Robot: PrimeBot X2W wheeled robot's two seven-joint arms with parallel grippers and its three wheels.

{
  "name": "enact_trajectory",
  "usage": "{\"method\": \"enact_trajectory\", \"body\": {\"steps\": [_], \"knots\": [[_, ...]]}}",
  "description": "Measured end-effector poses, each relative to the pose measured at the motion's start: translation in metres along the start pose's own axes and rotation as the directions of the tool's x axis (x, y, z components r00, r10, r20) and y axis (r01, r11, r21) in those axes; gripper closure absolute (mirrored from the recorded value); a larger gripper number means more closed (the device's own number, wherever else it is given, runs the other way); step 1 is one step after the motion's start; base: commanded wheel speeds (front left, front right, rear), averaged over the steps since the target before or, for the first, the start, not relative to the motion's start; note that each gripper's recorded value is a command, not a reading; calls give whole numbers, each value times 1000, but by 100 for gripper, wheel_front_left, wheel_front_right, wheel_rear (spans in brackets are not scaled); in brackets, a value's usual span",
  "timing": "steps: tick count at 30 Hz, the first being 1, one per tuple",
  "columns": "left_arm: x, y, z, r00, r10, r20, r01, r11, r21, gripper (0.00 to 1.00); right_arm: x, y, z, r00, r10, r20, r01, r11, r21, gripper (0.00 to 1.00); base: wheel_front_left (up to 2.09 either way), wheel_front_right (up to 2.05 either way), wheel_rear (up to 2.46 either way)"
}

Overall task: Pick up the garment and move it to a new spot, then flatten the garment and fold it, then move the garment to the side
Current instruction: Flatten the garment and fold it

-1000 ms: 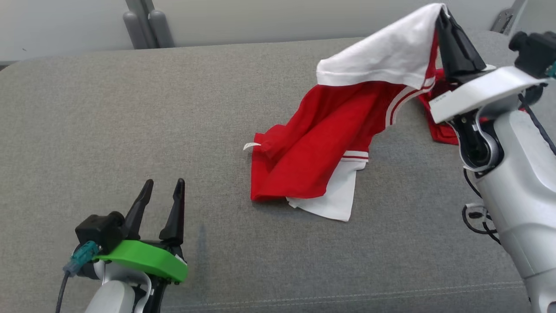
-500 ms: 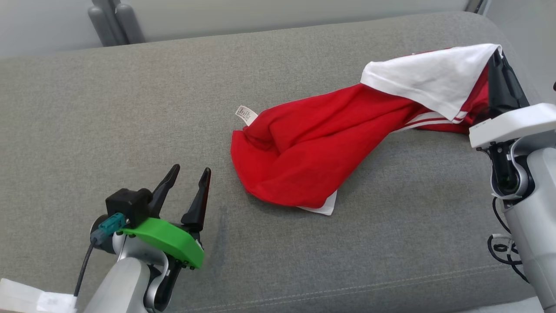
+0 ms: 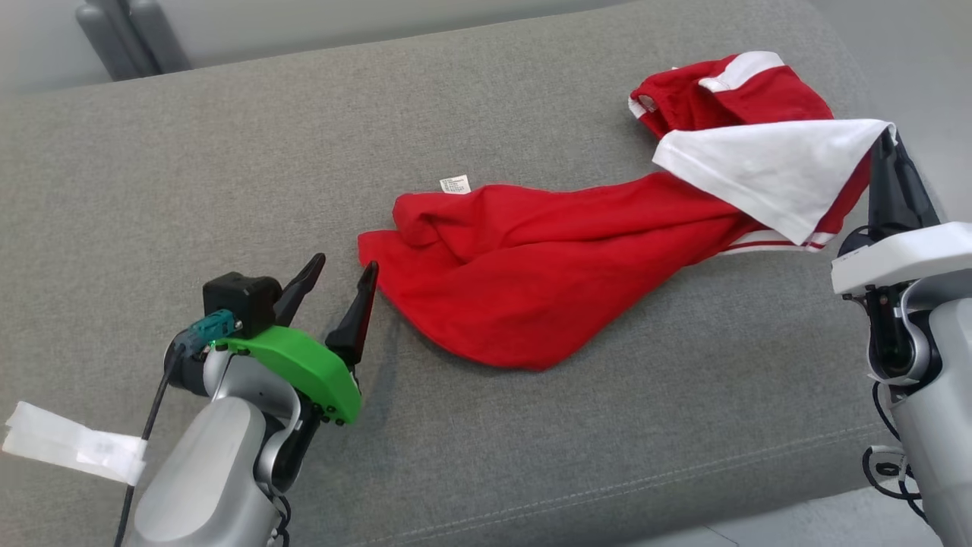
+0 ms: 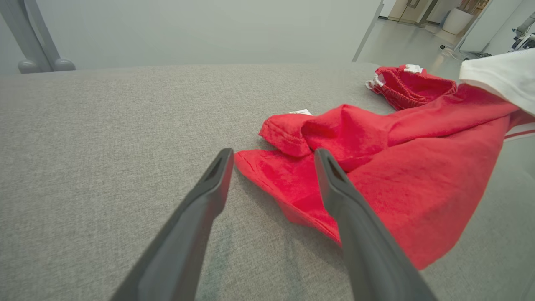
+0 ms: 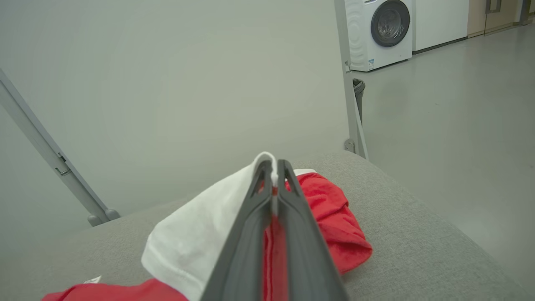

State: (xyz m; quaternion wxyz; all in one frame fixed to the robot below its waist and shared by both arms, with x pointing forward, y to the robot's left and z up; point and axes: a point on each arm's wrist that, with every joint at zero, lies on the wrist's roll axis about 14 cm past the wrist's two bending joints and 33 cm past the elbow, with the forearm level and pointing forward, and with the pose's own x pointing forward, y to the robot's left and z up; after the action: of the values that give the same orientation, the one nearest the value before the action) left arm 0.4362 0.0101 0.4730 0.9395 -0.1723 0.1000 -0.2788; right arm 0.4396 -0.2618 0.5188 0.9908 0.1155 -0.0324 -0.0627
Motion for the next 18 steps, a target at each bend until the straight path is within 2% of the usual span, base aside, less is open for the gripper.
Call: {"method": "enact_trajectory", "body": {"steps": [11, 15, 18], "knots": [[43, -9, -3, 993, -69, -94, 67, 997, -23, 0, -8, 19, -3, 998, 54, 13, -54, 998, 33, 100, 0, 0, 0], [54, -18, -15, 981, -109, -158, 111, 994, 4, 0, -10, 21, -4, 998, 58, 14, -59, 998, 37, 100, 0, 0, 0], [57, -11, -36, 969, -98, -226, 107, 994, 30, 0, -12, 16, -3, 999, 41, 20, -42, 999, 36, 100, 0, 0, 0]]}}
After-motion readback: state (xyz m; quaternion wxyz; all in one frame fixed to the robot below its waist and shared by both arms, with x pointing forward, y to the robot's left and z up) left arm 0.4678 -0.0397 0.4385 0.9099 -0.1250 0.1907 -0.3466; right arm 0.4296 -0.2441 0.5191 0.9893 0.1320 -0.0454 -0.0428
